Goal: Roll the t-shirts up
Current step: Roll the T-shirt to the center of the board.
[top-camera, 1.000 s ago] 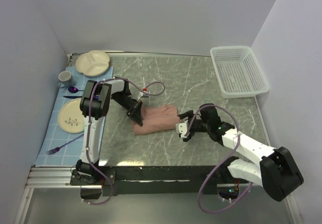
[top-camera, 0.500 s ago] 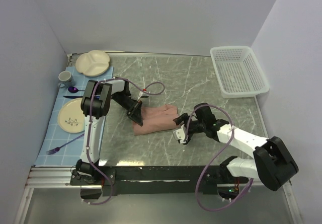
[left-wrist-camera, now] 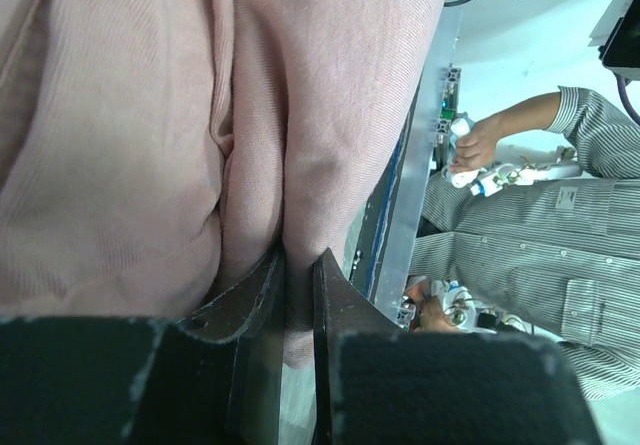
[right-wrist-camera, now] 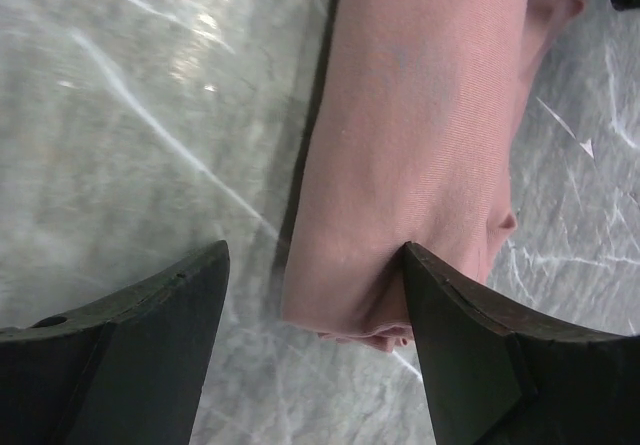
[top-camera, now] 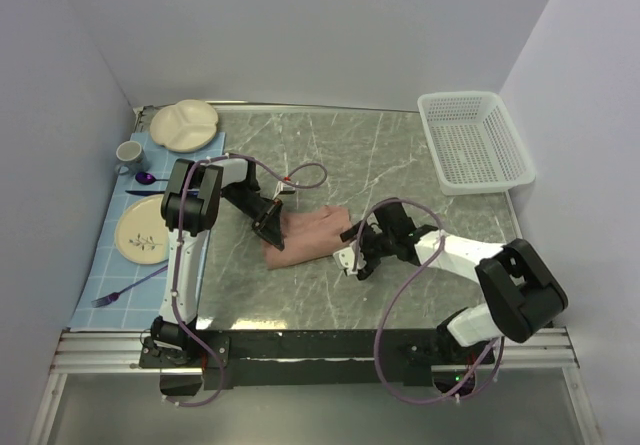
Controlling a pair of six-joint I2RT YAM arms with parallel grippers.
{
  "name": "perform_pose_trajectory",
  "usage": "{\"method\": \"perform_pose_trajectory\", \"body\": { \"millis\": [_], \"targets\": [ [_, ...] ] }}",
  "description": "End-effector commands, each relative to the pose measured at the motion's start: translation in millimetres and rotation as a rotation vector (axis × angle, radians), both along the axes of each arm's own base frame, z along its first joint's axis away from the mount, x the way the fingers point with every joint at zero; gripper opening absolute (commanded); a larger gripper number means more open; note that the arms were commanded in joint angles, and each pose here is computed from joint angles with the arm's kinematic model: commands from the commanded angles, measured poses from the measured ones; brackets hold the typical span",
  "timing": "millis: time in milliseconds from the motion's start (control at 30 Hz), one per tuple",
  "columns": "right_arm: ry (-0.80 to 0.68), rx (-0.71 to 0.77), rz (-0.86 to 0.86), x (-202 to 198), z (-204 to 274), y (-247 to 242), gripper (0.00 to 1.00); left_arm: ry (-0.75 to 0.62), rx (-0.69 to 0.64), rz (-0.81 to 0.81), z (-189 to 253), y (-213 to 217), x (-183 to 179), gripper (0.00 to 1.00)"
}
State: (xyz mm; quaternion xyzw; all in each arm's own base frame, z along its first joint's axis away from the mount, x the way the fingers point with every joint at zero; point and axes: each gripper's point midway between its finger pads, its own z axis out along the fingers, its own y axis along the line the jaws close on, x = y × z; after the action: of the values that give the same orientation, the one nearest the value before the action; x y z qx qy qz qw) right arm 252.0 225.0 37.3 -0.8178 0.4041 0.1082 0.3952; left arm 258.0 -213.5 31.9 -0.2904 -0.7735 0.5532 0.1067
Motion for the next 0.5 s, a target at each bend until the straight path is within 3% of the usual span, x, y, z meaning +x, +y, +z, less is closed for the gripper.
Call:
{"method": "perform_pose_trajectory", "body": {
  "millis": [0, 367, 467],
  "targets": [
    [-0.05, -0.053, -0.059, 27.5, 1.9, -1.3, 0.77, -0.084, 0.022, -0.052, -25.1, 7.5, 5.8, 0.07],
    [-0.082, -0.074, -0.052, 47.2, 1.0, 0.9, 0.75, -0.079, 0.041, -0.067, -30.7, 12.6, 1.9, 0.05],
    [-0.093, -0.089, -0.036, 53.3, -1.2, 0.0, 0.67, -0.07, 0.039, -0.065, -32.3, 12.1, 1.7, 0.04]
  ]
}}
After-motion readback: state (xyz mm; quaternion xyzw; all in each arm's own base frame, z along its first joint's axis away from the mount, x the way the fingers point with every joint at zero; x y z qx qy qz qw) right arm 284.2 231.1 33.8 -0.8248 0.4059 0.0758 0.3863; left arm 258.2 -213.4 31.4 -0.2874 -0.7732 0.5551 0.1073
